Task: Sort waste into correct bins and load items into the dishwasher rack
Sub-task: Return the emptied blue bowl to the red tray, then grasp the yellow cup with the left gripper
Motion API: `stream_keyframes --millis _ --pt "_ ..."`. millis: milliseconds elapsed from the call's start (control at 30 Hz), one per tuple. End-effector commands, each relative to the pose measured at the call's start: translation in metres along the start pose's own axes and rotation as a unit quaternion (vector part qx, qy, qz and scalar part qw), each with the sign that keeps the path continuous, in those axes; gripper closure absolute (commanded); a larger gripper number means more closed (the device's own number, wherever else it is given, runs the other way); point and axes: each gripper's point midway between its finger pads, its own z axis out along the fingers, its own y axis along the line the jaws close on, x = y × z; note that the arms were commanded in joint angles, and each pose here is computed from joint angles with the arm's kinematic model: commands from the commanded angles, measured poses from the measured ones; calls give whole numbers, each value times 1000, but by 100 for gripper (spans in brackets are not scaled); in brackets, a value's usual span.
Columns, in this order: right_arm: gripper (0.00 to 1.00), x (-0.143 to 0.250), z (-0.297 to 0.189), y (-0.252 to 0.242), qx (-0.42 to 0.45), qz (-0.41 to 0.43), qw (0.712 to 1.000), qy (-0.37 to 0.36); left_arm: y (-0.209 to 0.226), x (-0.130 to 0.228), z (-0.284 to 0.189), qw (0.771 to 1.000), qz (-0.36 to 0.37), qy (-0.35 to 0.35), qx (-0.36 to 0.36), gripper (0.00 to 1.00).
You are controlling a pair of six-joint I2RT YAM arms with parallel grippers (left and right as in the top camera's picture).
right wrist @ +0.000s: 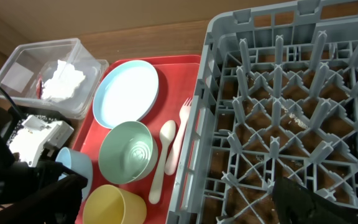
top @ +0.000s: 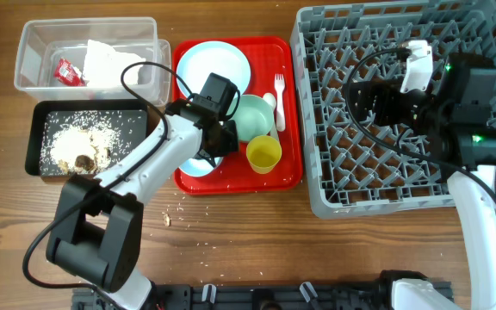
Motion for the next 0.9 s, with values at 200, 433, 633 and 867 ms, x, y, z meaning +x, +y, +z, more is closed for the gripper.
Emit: stream_keyframes --millis 200,433,633,867 --pt "0 -7 -2 2 -7 2 1000 -6 -1 2 1 1000 2 2 -5 80" --pt "0 -7 -2 3 -7 2 1000 -6 -25 -20 -26 998 35 -29 36 73" --pt "0 -7 -2 2 -7 2 1000 -6 -49 -22 -39 988 125 -40 82 58" --pt "0 -7 -2 2 -7 4 1000 -5 -74 -3 -32 976 195 -38 91 43"
